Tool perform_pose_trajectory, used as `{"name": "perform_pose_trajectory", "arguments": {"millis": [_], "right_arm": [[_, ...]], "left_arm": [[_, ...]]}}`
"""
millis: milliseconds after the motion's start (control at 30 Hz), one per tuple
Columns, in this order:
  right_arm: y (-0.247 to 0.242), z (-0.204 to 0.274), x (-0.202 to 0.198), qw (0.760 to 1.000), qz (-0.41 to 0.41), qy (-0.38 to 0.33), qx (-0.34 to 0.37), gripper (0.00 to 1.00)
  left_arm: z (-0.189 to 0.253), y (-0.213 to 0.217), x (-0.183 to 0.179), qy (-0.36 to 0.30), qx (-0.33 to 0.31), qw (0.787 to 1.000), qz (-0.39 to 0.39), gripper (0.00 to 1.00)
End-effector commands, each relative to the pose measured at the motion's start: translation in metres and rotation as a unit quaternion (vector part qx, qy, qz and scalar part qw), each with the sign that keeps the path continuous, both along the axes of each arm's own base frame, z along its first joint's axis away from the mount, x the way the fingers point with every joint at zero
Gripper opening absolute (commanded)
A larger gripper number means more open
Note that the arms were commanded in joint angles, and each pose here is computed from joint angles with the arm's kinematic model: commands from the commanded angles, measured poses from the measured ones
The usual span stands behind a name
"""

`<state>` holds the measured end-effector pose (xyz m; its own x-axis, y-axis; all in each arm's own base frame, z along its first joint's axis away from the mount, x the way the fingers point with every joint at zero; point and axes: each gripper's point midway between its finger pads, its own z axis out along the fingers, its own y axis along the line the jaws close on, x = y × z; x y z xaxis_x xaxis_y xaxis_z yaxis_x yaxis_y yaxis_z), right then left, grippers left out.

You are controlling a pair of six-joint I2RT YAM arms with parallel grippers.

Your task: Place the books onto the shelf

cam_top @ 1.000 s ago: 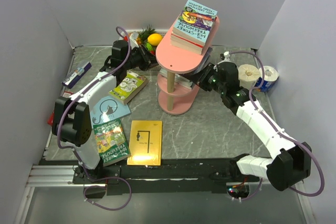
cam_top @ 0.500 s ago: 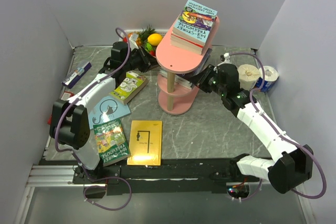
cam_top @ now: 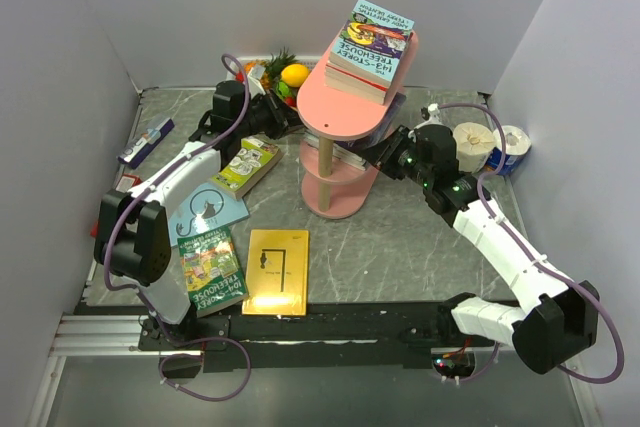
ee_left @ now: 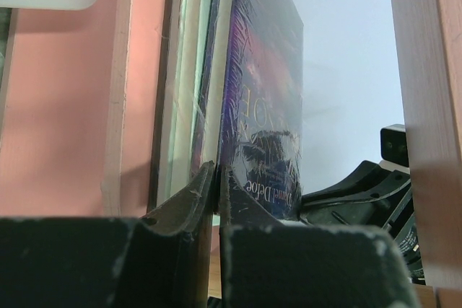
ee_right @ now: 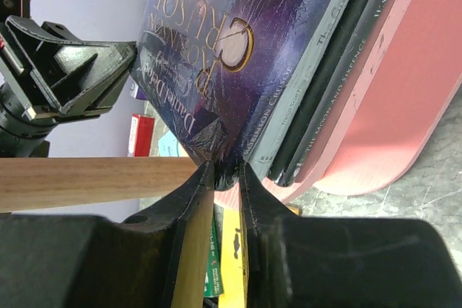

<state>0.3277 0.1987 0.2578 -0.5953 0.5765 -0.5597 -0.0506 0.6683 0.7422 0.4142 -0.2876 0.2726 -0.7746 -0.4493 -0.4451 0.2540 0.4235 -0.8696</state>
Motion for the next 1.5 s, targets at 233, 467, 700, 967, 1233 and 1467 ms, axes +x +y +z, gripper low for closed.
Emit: {"name": "perform_pose_trajectory", "arguments": {"millis": [233,467,700,967,1233,1467], "right_arm": [[0.007,0.005,-0.014,1.000,0.024,-0.003,-0.013,0.35],[-0.020,0.010,-0.013,1.000,-0.010,-0.008,-0.025,0.43],[-0.038,0.025,-0.016,0.998,-0.027,-0.031,-0.042,0.52],[-0.054,0.032,-0.009,0.995,-0.058,-0.049,-0.065,0.22],[-0.054,0.027,-0.004,0.994,-0.051,-0.038,-0.087,0.00],[-0.047,0.020,0.003,0.995,-0.036,-0.026,-0.089,0.00]], "left_arm": [[0.033,-0.026,-0.039,-0.027,-0.018,0.997,-0.076,0.14],[0.040,-0.010,-0.029,-0.033,-0.018,0.998,-0.056,0.17],[0.044,0.019,-0.012,-0.031,-0.020,0.999,-0.026,0.30],[0.043,0.059,0.012,-0.024,-0.018,0.999,0.043,0.35],[0.029,0.059,0.013,-0.011,-0.015,0.999,0.045,0.35],[0.026,0.058,0.011,-0.006,-0.016,0.999,0.041,0.34]]}}
